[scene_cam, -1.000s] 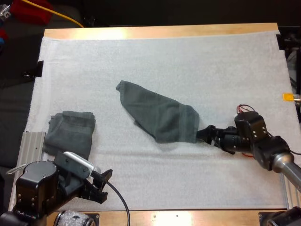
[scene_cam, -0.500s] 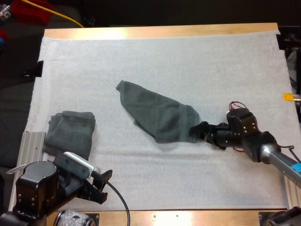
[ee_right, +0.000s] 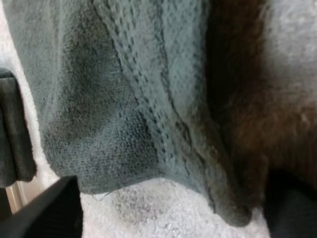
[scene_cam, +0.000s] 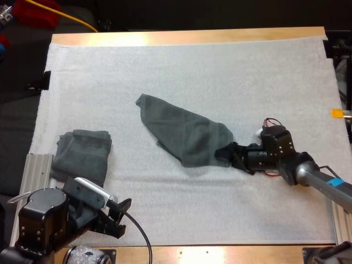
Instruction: Pick towel from pile, fold and stack
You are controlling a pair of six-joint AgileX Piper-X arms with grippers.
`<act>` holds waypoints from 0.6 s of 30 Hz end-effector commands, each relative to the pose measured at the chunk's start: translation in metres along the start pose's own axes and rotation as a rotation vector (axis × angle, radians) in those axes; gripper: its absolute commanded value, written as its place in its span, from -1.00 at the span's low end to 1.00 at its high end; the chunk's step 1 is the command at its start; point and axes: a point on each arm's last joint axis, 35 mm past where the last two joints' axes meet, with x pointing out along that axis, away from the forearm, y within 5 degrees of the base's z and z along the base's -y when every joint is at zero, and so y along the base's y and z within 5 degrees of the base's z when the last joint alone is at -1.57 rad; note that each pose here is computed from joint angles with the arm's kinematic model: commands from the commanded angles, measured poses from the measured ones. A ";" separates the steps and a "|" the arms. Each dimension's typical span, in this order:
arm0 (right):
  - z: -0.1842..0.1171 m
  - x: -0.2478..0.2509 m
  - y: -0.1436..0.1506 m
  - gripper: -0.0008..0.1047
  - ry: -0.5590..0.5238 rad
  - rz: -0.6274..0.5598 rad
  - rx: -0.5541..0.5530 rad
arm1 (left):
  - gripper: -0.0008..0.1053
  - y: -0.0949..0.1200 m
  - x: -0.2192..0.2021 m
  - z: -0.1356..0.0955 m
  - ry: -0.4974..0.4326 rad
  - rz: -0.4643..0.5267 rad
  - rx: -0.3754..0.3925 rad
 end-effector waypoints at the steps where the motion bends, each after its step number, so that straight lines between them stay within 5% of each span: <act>1: -0.004 0.004 -0.004 0.23 0.039 0.016 0.022 | 0.31 0.000 0.000 0.001 -0.004 0.004 0.001; 10: -0.005 0.007 -0.007 -0.04 0.052 0.015 0.054 | 0.31 0.000 0.000 0.001 -0.004 0.004 0.001; 17: -0.003 0.003 -0.003 -0.97 0.038 0.024 0.061 | 0.31 0.000 0.000 0.001 -0.004 0.004 0.001; 18: -0.002 0.001 0.000 -0.98 0.025 0.028 0.051 | 0.31 0.000 0.000 0.001 -0.004 0.004 0.001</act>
